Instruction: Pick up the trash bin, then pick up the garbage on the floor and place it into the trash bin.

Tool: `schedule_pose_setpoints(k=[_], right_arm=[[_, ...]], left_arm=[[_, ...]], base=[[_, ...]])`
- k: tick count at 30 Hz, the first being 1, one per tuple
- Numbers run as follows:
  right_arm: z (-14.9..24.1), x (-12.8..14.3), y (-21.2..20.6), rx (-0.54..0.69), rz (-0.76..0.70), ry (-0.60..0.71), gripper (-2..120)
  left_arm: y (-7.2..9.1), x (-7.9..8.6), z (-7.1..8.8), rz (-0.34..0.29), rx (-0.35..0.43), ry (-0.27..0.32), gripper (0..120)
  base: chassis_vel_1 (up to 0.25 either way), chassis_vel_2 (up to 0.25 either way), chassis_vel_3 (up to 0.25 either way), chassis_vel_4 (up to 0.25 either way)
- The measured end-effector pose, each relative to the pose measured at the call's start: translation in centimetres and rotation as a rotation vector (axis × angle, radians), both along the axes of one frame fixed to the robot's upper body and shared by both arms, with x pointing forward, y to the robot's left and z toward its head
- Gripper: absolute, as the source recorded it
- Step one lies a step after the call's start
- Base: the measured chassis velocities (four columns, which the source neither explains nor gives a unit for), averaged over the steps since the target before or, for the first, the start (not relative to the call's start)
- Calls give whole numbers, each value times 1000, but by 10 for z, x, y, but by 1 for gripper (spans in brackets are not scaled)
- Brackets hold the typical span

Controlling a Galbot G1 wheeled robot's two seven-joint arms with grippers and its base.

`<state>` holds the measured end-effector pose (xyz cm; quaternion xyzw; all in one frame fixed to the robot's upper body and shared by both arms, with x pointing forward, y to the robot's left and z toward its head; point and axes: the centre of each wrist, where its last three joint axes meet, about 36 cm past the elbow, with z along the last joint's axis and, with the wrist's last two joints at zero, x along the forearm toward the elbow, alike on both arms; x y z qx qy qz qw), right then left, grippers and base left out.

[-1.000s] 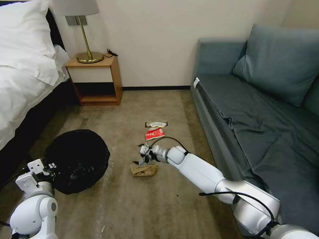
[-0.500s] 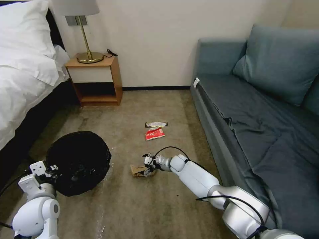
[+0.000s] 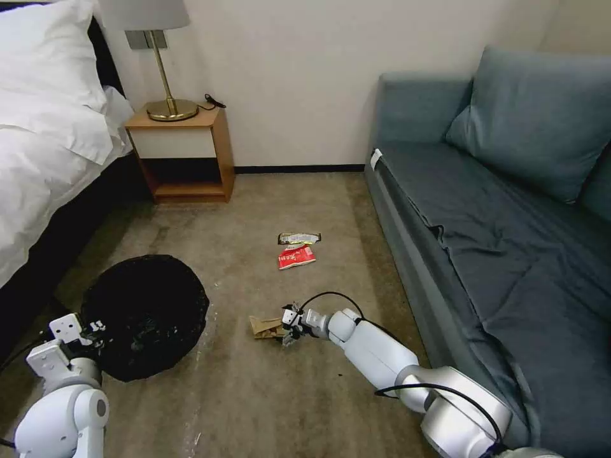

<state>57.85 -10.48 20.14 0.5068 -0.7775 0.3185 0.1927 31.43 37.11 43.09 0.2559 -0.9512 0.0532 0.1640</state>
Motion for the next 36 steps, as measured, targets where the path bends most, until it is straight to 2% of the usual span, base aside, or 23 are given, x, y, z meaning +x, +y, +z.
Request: schedule_pose_setpoints(k=[1, 3, 4, 6, 8, 10, 11, 14, 18, 21, 23, 24, 36], right_arm=[[0, 0, 0, 0, 0, 0, 93], [-4, -3, -2, 11, -15, -3, 79], [-4, -3, -2, 11, -15, -3, 79], [-6, -5, -2, 34, -28, 2, 69], [-6, -6, -2, 39, -31, 3, 66], [-7, -7, -2, 53, -37, 0, 54], [-7, -7, -2, 53, -37, 0, 54], [-6, -6, 0, 89, -53, -5, 38], [-5, -5, 1, 92, -52, -8, 29], [-8, -9, 0, 82, -44, -2, 12], [-10, -10, 0, 80, -42, 1, 9], [-11, -12, 0, 76, -39, 4, 2], [-12, -13, 1, 77, -37, 6, 0]], left_arm=[[0, 0, 0, 0, 0, 0, 1], [0, -1, 1, 0, -1, -3, 1], [0, -1, 1, 0, -1, -3, 1], [1, -1, 1, 1, -2, -4, 1], [1, -1, 1, 1, -2, -4, 1], [1, 1, 2, 1, -1, -8, 1], [1, 1, 2, 1, -1, -8, 1], [0, 5, 3, 8, 1, -18, 1], [-1, 6, 3, 6, 0, -20, 1], [-1, 7, 4, 4, -1, -21, 1], [-1, 7, 5, 4, -1, -22, 1], [0, 7, 5, 4, 0, -23, 1], [0, 9, 7, 5, 0, -26, 1]], base=[[0, 0, 0, 0], [0, 0, 0, 0], [0, 0, 0, 0], [0, 0, 0, 0], [0, 0, 0, 0], [0, 0, 0, 0], [0, 0, 0, 0], [0, 0, 0, 0], [0, 0, 0, 0], [0, 0, 0, 0], [0, 0, 0, 0], [0, 0, 0, 0], [0, 0, 0, 0]])
